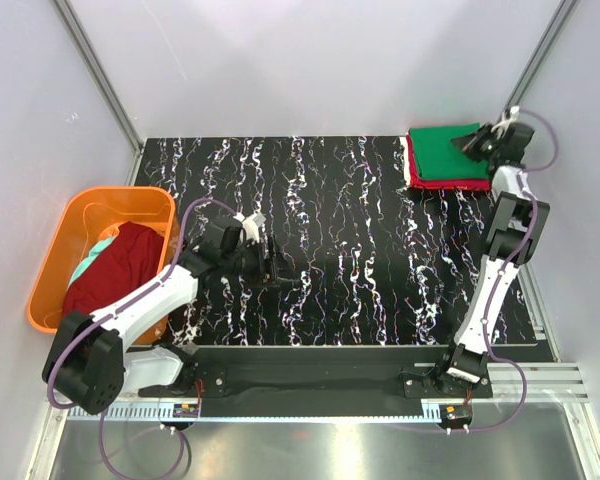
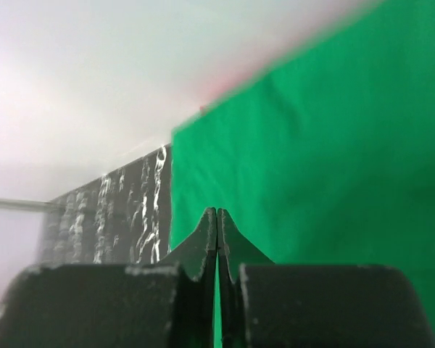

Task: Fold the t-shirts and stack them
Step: Neatly place the folded tshirt to the corner, then reset both grippers

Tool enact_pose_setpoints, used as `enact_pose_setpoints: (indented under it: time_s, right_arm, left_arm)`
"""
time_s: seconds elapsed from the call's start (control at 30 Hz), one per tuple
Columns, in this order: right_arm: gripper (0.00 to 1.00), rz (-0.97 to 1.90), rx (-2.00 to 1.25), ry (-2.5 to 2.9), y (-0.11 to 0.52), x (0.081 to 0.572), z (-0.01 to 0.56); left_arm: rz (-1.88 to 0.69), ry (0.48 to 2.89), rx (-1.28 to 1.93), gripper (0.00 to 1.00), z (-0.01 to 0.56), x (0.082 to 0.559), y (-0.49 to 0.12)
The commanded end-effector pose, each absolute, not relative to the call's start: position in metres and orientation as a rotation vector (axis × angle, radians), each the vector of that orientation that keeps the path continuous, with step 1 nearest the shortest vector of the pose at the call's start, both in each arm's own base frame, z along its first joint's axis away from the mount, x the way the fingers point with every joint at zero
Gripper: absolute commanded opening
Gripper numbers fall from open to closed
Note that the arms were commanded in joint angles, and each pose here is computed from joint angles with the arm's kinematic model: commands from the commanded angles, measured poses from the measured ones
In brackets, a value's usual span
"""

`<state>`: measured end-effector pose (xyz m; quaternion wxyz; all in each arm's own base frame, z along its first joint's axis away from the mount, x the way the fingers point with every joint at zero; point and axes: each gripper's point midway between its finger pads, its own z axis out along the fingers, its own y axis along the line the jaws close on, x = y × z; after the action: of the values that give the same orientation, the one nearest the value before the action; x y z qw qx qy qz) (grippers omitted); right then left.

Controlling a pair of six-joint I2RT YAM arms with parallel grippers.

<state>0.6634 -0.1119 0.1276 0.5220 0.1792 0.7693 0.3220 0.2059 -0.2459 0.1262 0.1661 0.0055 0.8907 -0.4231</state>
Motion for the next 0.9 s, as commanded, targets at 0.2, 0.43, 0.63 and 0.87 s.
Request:
enact_pose_setpoints:
  time_s: [0.2, 0.43, 0.63, 0.87]
  right_arm:
    - [0.0, 1.062, 0.533, 1.783, -0.094, 0.643, 0.093]
    - [0.0, 0.997, 0.422, 1.777, -0.088, 0.639, 0.14]
    - [0.0, 1.039, 0.348, 1.801, -0.046, 0.632, 0.149]
    - [0.01, 1.101, 0.289, 1.881, 0.02, 0.617, 0.135]
  left_arm:
    - [-1.244, 2.497, 0.045, 0.76, 0.139, 0.203, -0.247]
    - [-1.251, 2.488, 0.038, 0.76, 0.141, 0.201, -0.246]
    - [-1.269, 2.478, 0.032, 0.76, 0.143, 0.199, -0.248]
    - [-1.255, 2.461, 0.027, 0.76, 0.151, 0.192, -0.245]
